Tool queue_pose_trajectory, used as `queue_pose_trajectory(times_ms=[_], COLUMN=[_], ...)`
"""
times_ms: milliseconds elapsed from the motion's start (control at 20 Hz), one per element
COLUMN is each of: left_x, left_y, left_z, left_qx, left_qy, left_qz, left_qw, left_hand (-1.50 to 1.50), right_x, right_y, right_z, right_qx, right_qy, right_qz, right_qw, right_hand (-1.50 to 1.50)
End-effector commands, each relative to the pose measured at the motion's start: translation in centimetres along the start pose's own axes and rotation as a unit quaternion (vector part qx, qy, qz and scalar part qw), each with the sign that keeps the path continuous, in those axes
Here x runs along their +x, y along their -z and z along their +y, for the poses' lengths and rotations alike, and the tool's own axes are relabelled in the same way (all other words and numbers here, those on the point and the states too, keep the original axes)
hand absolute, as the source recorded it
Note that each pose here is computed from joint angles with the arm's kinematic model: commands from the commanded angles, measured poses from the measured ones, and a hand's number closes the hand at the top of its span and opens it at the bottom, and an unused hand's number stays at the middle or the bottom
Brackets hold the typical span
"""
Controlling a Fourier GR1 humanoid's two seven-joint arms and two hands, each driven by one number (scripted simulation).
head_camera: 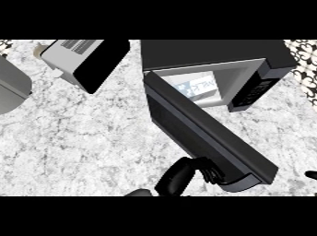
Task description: Pick up the milk, place it into the microwave and close the microwave
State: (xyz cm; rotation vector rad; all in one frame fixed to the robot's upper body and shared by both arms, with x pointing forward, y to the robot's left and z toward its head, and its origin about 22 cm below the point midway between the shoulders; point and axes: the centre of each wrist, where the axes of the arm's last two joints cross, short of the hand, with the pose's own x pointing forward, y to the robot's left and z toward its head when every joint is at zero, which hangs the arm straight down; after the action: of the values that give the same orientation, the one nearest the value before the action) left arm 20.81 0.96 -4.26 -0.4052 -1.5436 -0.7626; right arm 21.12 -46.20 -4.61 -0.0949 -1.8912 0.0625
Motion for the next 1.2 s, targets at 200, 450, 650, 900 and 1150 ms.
queue_pose_trajectory(times_ms=[200,450,650,900,1150], left_x=[2.8,5.1,6.4,8.2,9.5], left_y=[3.0,5.6,7.1,8.8,10.3], left_z=[1.1,3.3,4.4,5.9,7.3], left_qx=[0.035,0.077,0.096,0.122,0.146], left_qy=[0.004,0.021,0.039,0.041,0.044], left_qz=[-0.029,-0.080,-0.090,-0.097,-0.097], left_qw=[0.9989,0.9936,0.9905,0.9869,0.9835], left_hand=[1.50,1.50,1.50,1.50,1.50], right_x=[1.5,2.3,3.6,4.9,5.8], right_y=[3.4,4.4,6.8,8.5,9.9], right_z=[1.4,1.9,2.7,2.7,3.7], right_qx=[0.075,0.108,0.123,0.122,0.147], right_qy=[0.060,0.058,0.059,0.067,0.086], right_qz=[-0.060,-0.048,-0.071,-0.090,-0.103], right_qw=[0.994,0.991,0.988,0.986,0.980], right_hand=[-1.50,-1.50,-1.50,-1.50,-1.50])
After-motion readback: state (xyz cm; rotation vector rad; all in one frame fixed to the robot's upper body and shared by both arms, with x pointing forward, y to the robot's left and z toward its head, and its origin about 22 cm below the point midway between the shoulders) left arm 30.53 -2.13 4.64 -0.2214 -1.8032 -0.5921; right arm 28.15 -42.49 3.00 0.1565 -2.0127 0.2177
